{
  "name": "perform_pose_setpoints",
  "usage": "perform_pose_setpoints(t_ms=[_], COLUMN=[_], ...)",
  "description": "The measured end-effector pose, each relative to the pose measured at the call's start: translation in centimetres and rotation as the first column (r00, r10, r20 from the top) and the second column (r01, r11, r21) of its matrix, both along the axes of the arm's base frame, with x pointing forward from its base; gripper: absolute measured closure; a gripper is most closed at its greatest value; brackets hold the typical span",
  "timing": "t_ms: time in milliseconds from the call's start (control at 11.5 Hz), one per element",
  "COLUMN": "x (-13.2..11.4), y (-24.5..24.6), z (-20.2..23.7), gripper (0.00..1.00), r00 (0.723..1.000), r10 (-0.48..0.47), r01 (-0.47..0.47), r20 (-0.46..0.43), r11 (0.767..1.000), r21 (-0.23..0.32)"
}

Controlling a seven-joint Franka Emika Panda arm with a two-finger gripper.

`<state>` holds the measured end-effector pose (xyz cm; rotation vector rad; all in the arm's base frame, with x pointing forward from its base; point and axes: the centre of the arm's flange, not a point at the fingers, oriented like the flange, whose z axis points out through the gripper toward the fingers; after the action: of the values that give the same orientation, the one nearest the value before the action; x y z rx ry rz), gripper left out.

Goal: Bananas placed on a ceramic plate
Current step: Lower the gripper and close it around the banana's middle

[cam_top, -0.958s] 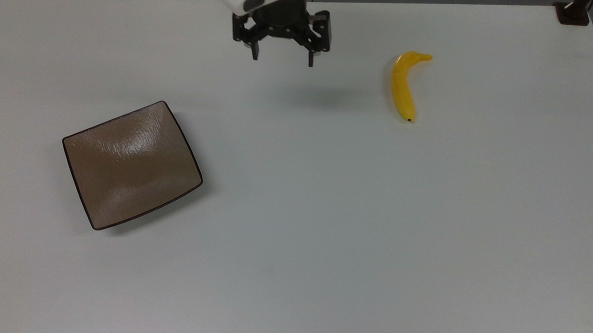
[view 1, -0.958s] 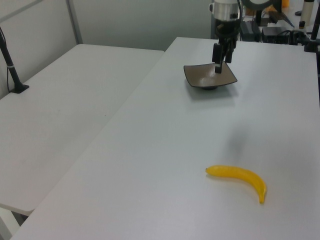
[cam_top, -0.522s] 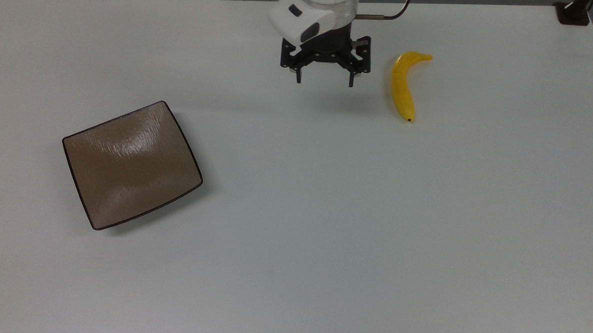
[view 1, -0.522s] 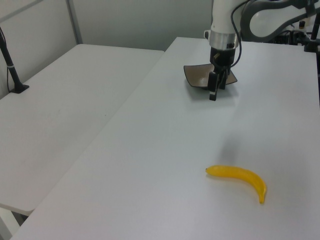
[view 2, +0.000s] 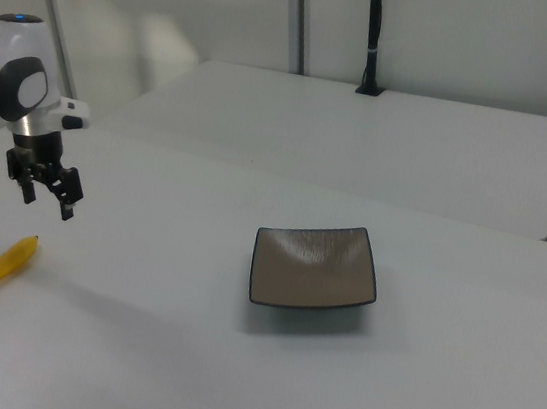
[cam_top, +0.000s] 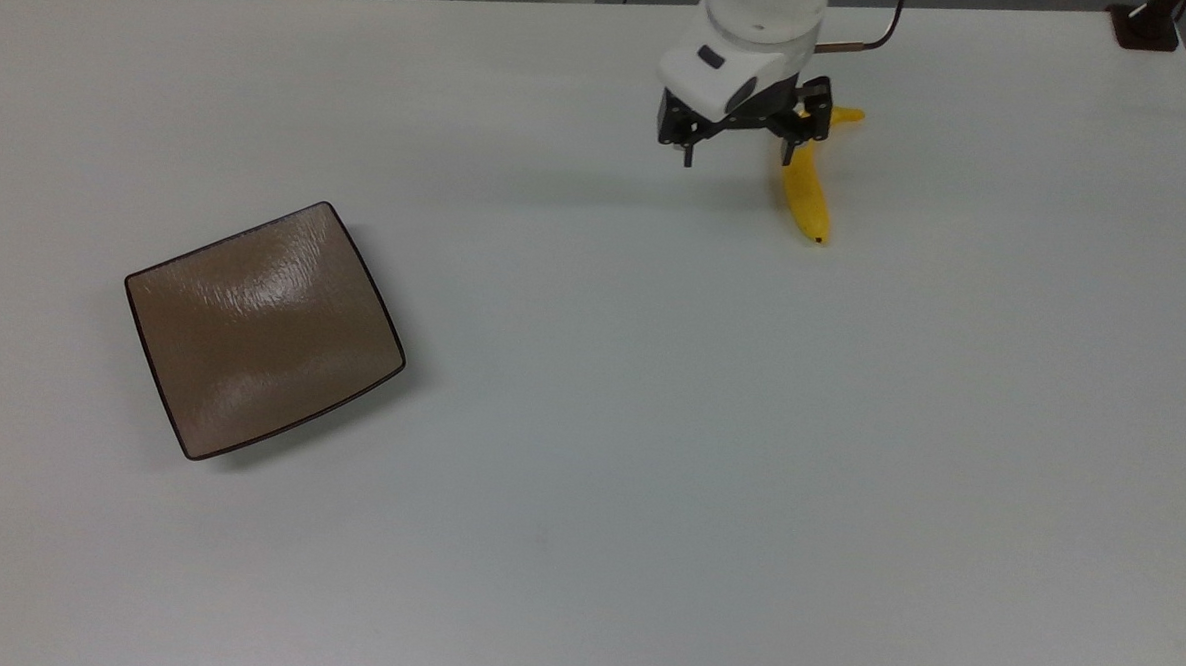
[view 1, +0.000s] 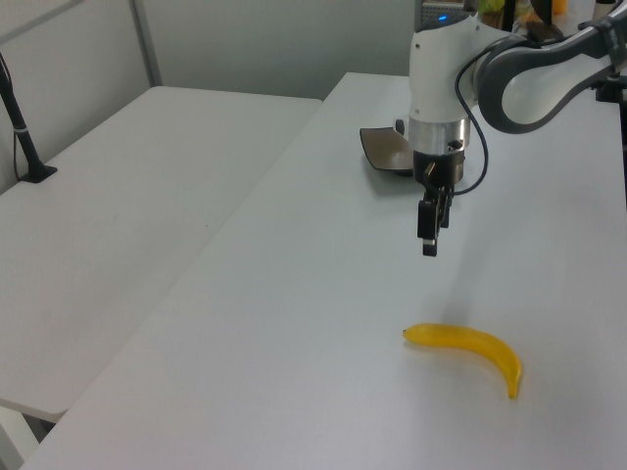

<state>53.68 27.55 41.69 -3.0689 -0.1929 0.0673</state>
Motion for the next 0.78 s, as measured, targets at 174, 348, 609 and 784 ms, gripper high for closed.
perform_pose_setpoints(t_ms=[174,348,609,784], x=[-2.0,-3.7,-5.5,-5.9], y=[2.9,4.9,6.9,7.4], z=[-0.9,-2.5,-6.5,-8.6], gripper=[0.00,0.00,0.00,0.00], r00=[0.998,0.994,0.988,0.984], r10=[0.057,0.098,0.140,0.149], r01=[-0.057,-0.098,-0.140,-0.150], r20=[-0.020,-0.037,-0.065,-0.097], r11=[0.998,0.995,0.990,0.989], r21=[-0.001,-0.002,0.003,-0.002])
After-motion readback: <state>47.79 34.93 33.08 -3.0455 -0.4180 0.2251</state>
